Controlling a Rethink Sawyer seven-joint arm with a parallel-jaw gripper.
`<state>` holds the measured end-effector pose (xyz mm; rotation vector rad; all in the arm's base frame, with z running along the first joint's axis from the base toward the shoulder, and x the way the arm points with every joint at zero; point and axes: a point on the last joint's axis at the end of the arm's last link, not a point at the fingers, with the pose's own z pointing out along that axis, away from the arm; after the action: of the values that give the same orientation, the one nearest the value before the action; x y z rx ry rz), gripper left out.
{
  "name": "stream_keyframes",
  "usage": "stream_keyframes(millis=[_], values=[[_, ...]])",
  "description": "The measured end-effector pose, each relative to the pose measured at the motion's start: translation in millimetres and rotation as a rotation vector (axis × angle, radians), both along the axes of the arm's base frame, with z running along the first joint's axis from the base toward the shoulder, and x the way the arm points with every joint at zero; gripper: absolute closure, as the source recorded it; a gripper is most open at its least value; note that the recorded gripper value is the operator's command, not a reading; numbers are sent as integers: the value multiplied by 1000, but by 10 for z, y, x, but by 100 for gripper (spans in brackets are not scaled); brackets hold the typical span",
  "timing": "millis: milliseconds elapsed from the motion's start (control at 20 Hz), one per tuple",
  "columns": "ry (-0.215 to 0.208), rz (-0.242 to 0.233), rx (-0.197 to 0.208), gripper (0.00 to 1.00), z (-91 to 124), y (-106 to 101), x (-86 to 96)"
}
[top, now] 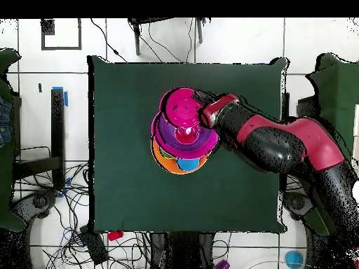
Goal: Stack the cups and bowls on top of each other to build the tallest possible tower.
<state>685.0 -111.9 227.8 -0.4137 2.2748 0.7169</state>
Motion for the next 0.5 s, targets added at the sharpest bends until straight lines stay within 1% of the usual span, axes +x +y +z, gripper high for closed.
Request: stream_keyframes(millis=[300,500], values=[[4,2,-3,100,1,-8,-3],[22,15,-10,100,-15,-5,-28]])
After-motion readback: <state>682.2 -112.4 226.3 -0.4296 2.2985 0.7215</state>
